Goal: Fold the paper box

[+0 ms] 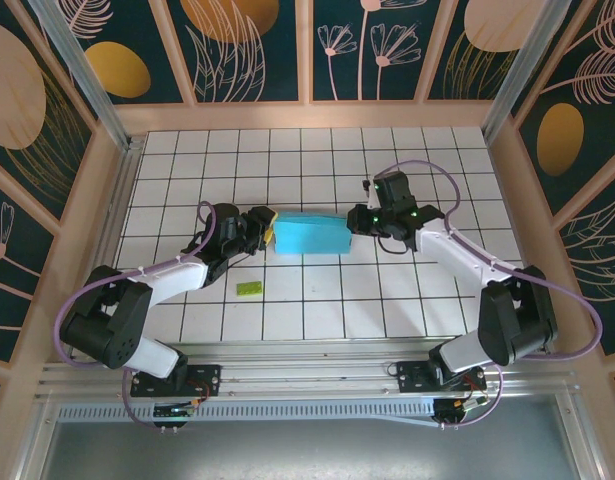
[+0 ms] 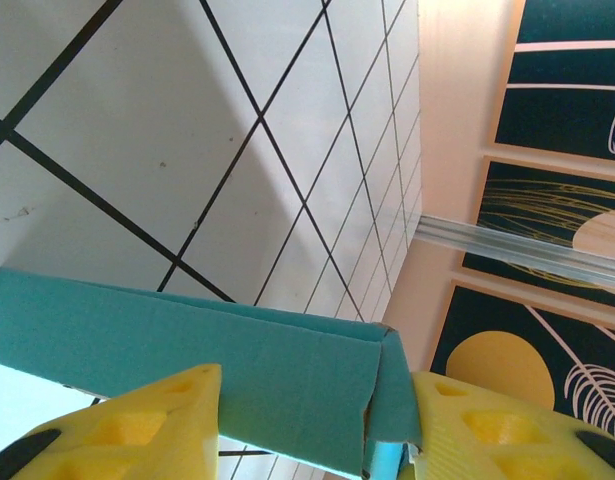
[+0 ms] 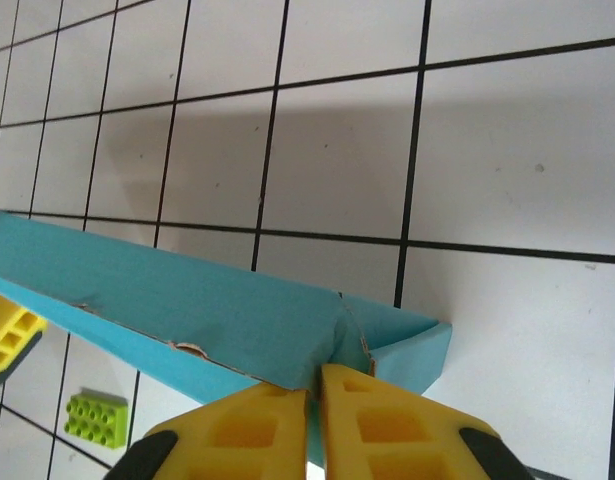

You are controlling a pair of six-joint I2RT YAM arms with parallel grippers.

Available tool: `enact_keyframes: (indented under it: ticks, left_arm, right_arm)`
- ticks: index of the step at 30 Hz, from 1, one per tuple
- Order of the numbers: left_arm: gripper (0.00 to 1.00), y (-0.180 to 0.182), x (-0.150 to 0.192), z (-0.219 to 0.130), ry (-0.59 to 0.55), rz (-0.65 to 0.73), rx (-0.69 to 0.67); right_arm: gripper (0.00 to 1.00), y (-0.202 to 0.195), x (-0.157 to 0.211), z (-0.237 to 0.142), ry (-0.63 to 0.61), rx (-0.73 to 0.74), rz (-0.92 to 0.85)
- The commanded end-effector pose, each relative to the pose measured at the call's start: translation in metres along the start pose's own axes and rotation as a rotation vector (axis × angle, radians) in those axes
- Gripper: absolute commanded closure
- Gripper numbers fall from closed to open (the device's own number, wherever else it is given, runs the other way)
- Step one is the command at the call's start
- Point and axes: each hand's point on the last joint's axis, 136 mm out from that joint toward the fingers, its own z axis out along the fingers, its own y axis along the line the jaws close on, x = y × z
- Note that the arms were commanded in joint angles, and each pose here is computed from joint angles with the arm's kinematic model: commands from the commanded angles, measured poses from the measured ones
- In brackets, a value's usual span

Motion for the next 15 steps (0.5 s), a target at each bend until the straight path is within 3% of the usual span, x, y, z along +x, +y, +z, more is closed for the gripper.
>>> enact_keyframes:
  ticks: [1,15]
  left_arm:
    - [0.53,0.015,0.006,0.003,0.028,-0.063,-0.037]
    - [0.50,0.011,0.005,0.001,0.019,-0.025,-0.037]
  right_arm:
    - [0.83,-0.018,0.064,-0.001,0.225,0.063,0.065]
    - [0.70,0.004,0.027,-0.035,0.088,-0.029,0.095]
